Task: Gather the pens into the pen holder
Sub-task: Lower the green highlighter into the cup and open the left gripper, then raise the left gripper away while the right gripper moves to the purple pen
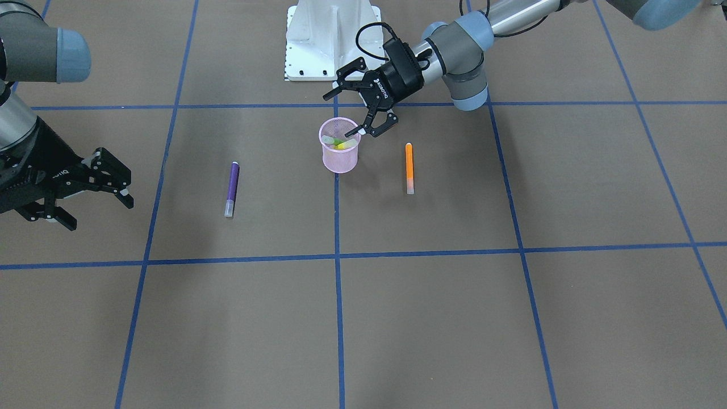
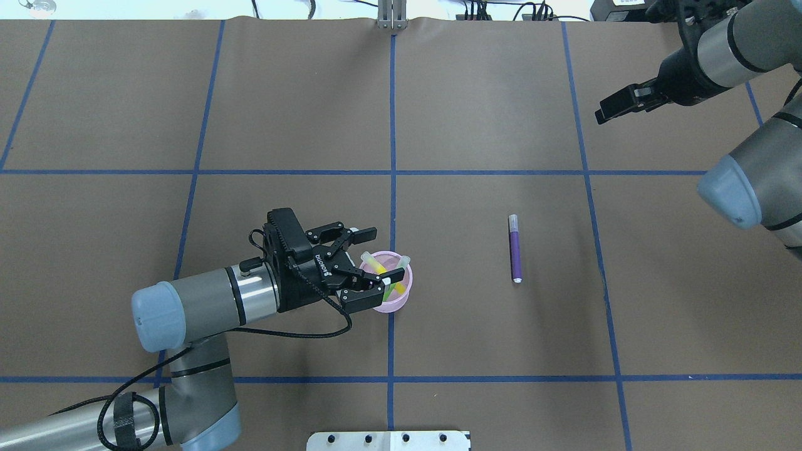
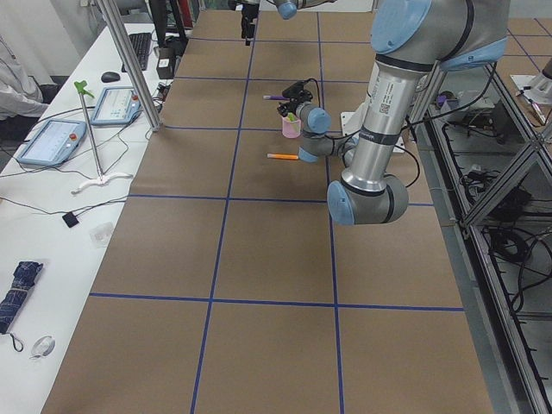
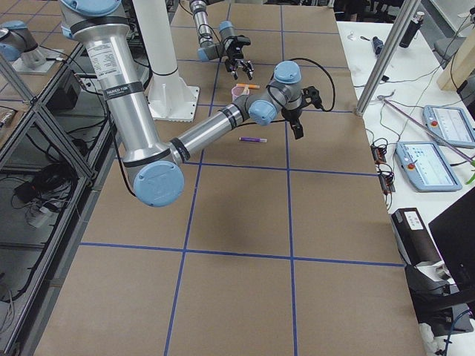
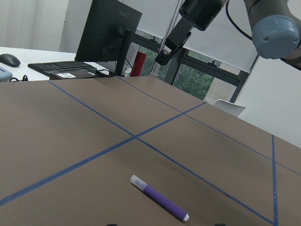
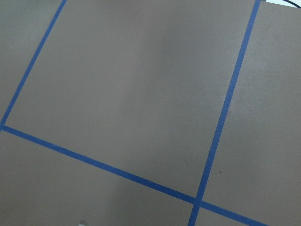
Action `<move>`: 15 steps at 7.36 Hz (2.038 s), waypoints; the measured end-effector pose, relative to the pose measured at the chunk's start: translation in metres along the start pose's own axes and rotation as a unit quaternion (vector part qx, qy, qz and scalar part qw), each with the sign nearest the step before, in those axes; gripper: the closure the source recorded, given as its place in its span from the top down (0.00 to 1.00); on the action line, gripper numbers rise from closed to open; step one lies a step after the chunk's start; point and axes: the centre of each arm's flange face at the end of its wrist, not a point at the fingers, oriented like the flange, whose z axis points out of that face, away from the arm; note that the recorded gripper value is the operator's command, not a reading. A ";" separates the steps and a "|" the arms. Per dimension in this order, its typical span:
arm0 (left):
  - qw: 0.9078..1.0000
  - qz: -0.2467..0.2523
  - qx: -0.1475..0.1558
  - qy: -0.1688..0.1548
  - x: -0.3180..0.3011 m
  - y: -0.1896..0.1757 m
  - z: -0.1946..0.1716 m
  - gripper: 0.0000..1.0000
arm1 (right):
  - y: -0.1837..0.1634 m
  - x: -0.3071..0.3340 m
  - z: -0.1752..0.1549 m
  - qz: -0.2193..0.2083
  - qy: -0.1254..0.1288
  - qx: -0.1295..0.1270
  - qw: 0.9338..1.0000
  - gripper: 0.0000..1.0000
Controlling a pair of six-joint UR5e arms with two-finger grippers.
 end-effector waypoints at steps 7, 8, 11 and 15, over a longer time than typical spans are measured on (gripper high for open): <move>0.961 -0.022 -0.228 -0.153 -0.095 -0.099 -0.045 1.00 | 0.002 -0.003 -0.001 0.036 -0.001 0.001 0.999 0.99; 0.944 -0.038 -0.262 -0.197 -0.107 -0.113 -0.054 1.00 | 0.005 -0.008 0.003 0.054 0.000 0.000 0.999 0.99; 0.895 -0.078 -0.342 -0.275 -0.132 -0.150 -0.090 1.00 | 0.027 -0.052 0.047 0.112 0.024 -0.003 0.993 0.99; 0.885 -0.093 -0.372 -0.263 -0.149 -0.177 -0.117 1.00 | 0.089 -0.135 0.131 0.099 0.075 -0.009 0.992 0.97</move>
